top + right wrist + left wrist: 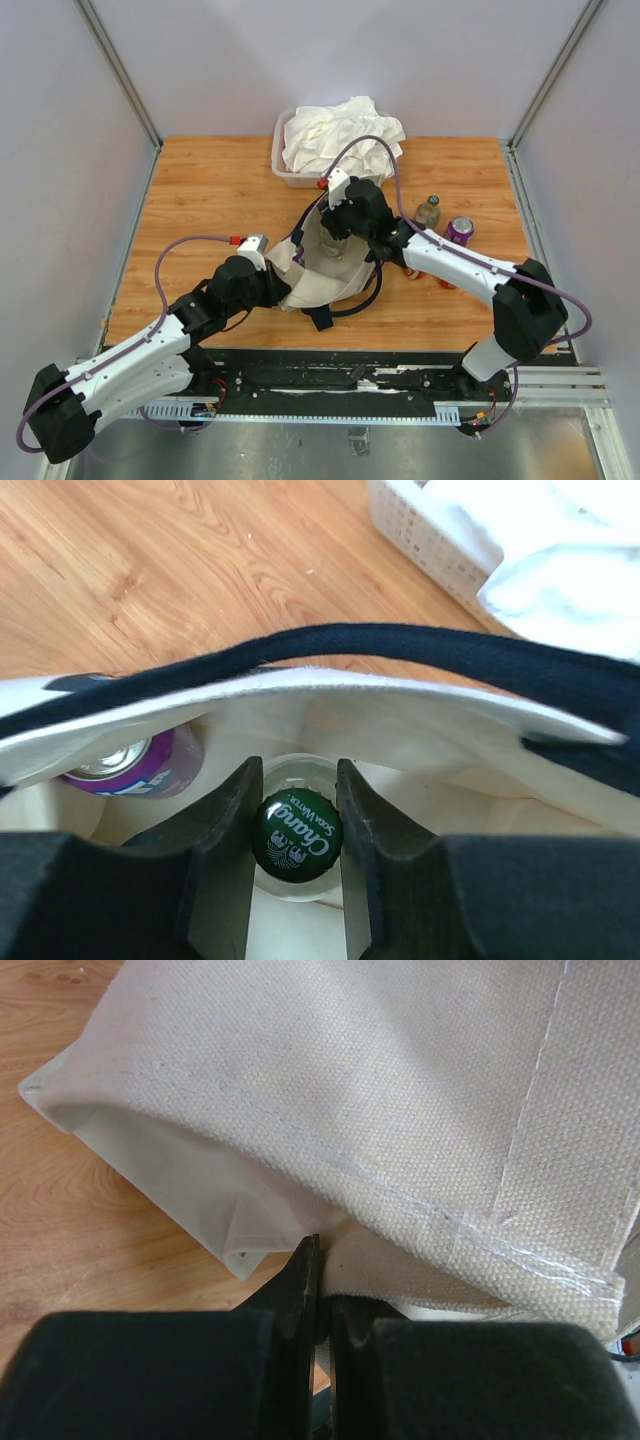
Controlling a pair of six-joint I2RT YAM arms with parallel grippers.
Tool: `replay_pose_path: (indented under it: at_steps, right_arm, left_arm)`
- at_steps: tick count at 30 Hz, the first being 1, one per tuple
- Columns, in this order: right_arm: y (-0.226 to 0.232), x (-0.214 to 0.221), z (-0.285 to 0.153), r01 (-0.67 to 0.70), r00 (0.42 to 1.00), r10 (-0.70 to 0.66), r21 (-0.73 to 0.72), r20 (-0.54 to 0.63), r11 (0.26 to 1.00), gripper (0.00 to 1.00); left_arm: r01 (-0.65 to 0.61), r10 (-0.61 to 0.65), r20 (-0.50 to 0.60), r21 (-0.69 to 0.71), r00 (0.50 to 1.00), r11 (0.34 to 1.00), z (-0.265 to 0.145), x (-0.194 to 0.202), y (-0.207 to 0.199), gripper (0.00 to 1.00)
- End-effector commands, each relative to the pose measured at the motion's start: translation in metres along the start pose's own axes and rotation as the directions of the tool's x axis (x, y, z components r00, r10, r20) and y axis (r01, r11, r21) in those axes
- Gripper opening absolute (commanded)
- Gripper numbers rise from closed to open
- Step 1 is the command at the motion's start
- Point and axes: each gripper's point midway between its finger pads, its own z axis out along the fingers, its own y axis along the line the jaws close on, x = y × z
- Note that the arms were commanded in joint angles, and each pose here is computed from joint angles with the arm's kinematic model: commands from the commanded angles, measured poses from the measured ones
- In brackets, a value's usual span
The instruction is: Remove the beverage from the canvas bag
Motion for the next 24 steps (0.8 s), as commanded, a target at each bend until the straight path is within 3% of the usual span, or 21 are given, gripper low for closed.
replay_pose_path:
  at_steps: [1,9,17,24]
  right_arm:
    - [-0.005,-0.098,-0.044,0.003,0.961,-0.008,0.017,0.275,1.0,0.01]
    - [-0.011,-0.141,-0.097,-0.042,0.926,0.022,0.045,0.377,0.998,0.01]
    - [-0.04,-0.19,-0.197,-0.086,0.875,-0.015,0.185,0.484,0.979,0.01]
    - [-0.081,-0.184,-0.277,-0.19,0.865,-0.018,0.361,0.501,0.913,0.01]
  left_arm:
    - [-0.006,0.005,-0.013,-0.048,1.0,0.999,0.002,0.007,0.012,0.02]
    - [-0.009,0.008,-0.02,-0.047,1.0,0.999,0.003,0.008,0.012,0.02]
    - [-0.021,0.02,-0.013,-0.046,1.0,0.999,0.003,0.005,0.011,0.02]
    - [-0.033,0.032,-0.013,-0.047,0.999,0.998,0.002,0.004,0.011,0.02]
